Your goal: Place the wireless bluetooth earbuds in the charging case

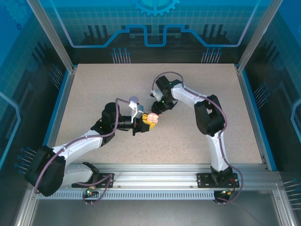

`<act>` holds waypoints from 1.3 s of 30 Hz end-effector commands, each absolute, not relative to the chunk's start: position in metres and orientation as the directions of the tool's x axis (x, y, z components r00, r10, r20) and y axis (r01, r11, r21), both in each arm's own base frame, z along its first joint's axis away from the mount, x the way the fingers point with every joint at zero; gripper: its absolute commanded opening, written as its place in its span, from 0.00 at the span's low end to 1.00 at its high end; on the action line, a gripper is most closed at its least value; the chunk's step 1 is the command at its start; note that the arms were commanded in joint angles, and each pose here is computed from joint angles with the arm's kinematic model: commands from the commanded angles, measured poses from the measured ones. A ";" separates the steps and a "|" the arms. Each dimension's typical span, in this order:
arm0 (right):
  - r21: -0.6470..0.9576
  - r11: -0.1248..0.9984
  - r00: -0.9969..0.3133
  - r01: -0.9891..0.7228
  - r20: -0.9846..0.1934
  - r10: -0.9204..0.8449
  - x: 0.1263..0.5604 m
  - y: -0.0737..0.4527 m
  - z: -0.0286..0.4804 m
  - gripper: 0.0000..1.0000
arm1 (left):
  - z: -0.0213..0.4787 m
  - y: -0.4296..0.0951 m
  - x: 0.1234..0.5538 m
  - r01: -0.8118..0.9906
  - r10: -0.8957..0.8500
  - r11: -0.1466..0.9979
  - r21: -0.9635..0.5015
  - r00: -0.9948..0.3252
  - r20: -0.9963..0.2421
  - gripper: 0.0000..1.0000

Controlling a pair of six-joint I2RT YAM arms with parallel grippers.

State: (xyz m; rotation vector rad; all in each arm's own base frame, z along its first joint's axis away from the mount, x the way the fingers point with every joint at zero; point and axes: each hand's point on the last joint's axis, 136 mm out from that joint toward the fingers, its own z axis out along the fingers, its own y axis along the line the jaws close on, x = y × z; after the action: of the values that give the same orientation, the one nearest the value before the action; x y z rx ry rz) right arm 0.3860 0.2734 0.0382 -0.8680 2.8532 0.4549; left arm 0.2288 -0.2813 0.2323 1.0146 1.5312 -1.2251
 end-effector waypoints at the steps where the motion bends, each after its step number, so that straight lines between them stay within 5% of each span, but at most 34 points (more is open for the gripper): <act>1: 0.260 0.782 -0.824 -0.566 -0.152 -0.546 0.375 0.270 0.021 0.56 | 0.245 -0.280 0.230 0.966 0.050 0.169 -0.197 -0.208 -0.977 0.11; 39: 0.318 0.816 -0.872 -0.483 -0.091 -0.481 0.351 0.273 0.023 0.51 | 0.249 -0.281 0.231 0.967 0.053 0.166 -0.194 -0.205 -0.977 0.11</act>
State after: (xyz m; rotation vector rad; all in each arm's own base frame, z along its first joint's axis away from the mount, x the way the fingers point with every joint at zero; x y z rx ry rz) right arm 0.3623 0.2775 0.0221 -0.8265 2.9302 0.5653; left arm 0.2288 -0.2813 0.2302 1.0154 1.5493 -1.2278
